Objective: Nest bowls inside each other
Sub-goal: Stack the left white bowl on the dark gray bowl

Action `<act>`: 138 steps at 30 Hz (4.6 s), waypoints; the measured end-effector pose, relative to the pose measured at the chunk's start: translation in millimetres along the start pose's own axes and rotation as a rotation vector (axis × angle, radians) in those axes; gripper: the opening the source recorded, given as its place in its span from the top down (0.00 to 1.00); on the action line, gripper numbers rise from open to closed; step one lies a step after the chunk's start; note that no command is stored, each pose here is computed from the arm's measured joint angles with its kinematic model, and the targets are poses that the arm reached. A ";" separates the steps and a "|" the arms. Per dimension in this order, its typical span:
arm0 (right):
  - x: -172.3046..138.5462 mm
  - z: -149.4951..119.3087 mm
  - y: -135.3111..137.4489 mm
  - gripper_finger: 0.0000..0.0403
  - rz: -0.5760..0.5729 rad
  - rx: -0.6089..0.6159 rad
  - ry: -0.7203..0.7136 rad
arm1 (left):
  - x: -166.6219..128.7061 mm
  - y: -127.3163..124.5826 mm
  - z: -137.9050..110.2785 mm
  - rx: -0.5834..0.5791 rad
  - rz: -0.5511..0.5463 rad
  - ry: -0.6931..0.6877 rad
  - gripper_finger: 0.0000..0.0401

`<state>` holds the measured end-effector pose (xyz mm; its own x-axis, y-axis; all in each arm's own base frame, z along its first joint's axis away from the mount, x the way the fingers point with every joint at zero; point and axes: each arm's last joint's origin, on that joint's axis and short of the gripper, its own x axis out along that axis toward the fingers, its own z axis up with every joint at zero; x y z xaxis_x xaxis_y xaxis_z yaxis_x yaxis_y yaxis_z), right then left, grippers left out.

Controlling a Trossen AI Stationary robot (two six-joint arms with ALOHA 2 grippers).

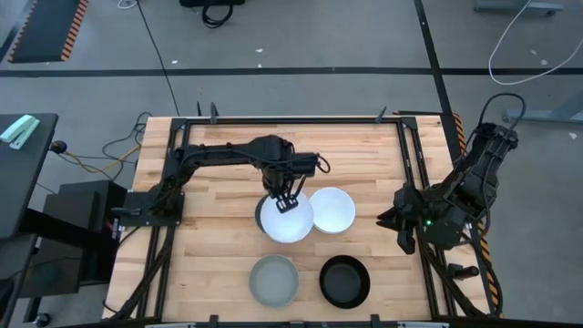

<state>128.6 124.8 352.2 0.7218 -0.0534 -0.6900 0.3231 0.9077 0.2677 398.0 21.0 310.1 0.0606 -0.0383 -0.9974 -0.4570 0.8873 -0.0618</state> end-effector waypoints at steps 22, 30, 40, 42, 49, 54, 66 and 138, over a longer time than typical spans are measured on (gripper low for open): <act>-7.6 -7.2 3.8 0.82 0.005 -0.012 -0.079 | -7.1 65.1 20.7 -0.128 0.032 -0.029 0.98; -7.7 -6.5 3.1 0.83 -0.011 -0.020 -0.108 | -39.8 52.5 -1.9 -0.113 -0.035 -0.098 0.98; -7.8 -5.4 2.6 0.84 -0.027 -0.024 -0.146 | -104.6 31.8 -62.0 -0.147 -0.101 -0.277 0.97; -7.8 -5.4 2.7 0.84 -0.026 -0.023 -0.147 | -113.4 31.4 -71.3 -0.179 -0.105 -0.308 0.98; -7.9 -5.0 3.8 0.84 -0.017 -0.009 -0.150 | -121.9 31.6 -87.2 -0.232 -0.089 -0.350 0.98; -7.9 -4.9 3.9 0.84 -0.016 -0.004 -0.151 | -81.4 42.9 -91.9 -0.253 0.004 -0.198 0.98; -8.0 -4.0 3.4 0.84 -0.030 -0.011 -0.181 | -5.5 52.5 -100.5 -0.292 -0.084 -0.119 0.98; -2.2 -0.5 4.1 0.84 -0.041 0.030 -0.163 | 74.9 61.8 -34.0 -0.322 -0.112 -0.117 0.92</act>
<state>128.0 128.8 354.5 0.7966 -0.1590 -0.5832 0.3707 0.8906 0.2636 344.1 57.3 230.3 0.2195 -0.0578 -0.9739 -0.6969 0.6893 -0.1979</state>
